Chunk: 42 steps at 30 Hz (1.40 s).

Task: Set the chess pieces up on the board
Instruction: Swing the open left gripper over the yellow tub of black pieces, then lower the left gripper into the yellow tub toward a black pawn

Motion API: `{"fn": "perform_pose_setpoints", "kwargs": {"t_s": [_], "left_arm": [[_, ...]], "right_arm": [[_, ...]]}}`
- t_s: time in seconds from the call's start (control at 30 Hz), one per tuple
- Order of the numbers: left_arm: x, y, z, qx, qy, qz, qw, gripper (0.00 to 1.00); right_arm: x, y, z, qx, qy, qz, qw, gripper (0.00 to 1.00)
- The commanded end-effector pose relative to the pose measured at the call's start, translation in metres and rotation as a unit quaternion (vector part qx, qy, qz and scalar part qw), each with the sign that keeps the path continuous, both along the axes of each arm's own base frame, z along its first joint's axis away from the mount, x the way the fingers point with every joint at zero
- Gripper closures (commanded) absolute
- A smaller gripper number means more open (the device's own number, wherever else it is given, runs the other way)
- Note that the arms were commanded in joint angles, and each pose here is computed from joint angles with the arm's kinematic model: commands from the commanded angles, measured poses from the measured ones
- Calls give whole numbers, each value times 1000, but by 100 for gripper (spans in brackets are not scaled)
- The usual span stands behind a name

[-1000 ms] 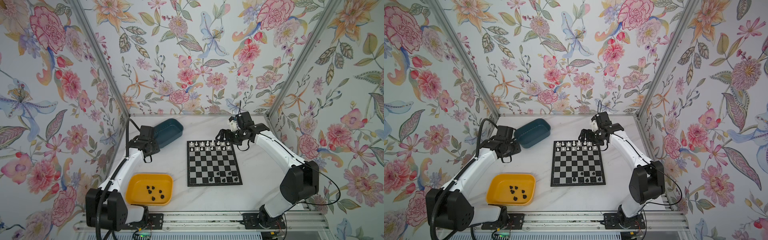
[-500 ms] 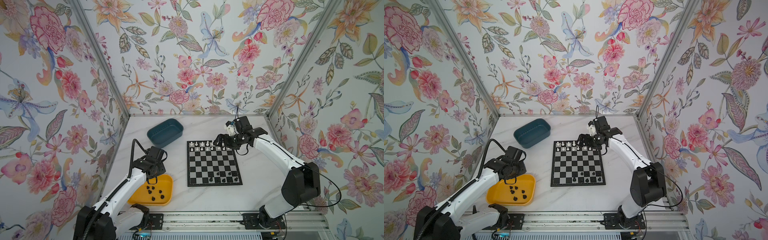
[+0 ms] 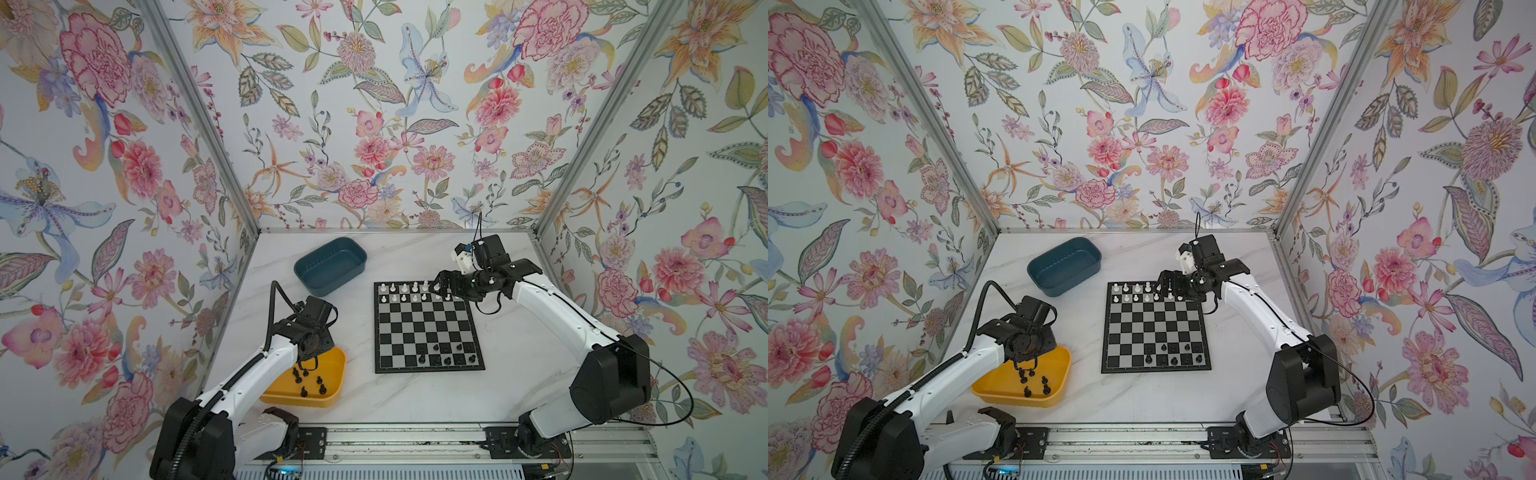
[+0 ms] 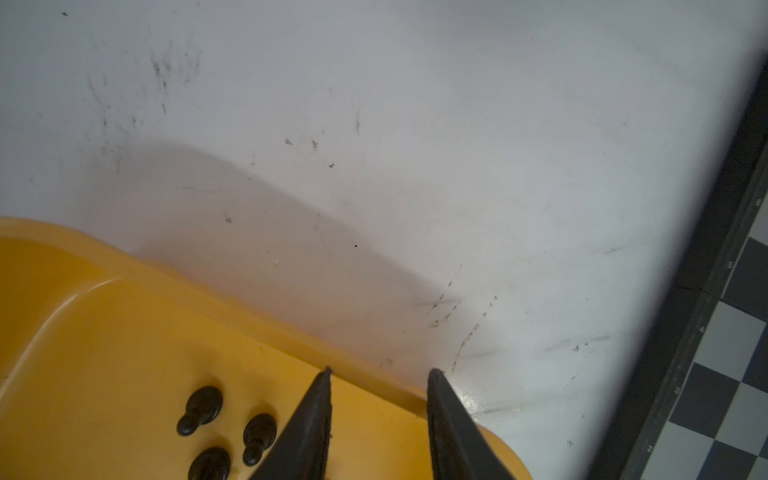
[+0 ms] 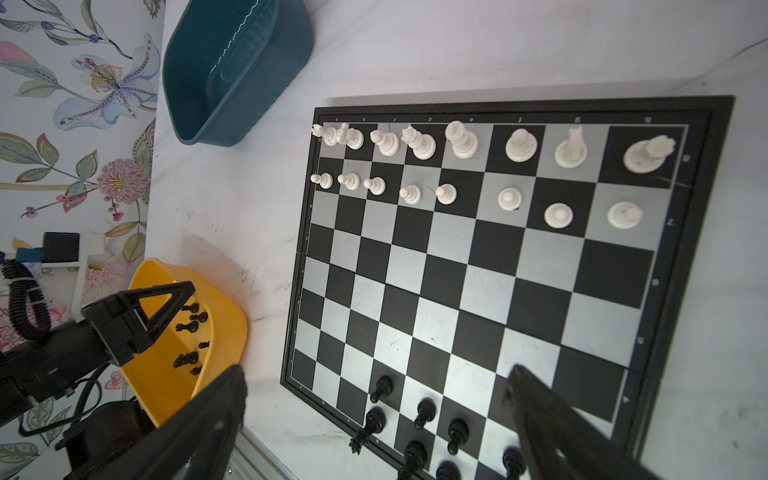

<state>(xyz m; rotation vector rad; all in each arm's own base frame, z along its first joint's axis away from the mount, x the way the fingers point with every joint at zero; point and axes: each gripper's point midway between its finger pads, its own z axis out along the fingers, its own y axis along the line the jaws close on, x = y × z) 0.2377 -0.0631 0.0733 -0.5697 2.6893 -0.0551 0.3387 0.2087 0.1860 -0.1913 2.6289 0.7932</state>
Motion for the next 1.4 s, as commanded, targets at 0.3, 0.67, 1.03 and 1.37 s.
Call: {"fn": "perform_pose_setpoints", "kwargs": {"t_s": [0.3, 0.67, 1.03, 1.37], "left_arm": [[-4, 2, 2, 7, -1, -2, 1000, 60], [-11, 4, -3, 5, 4, -3, 1000, 59], [-10, 10, 16, 11, -21, 12, 1000, 59], [-19, 8, 2, 4, -1, 1, 1000, 64]], "right_arm": [[-1, -5, 6, -12, -10, 3, 1000, 1], [-3, -4, 3, -14, -5, 2, 1000, 1], [-1, 0, 4, -11, -6, 8, 1000, 1], [0, 2, 3, -13, -5, 12, 1000, 1]]}}
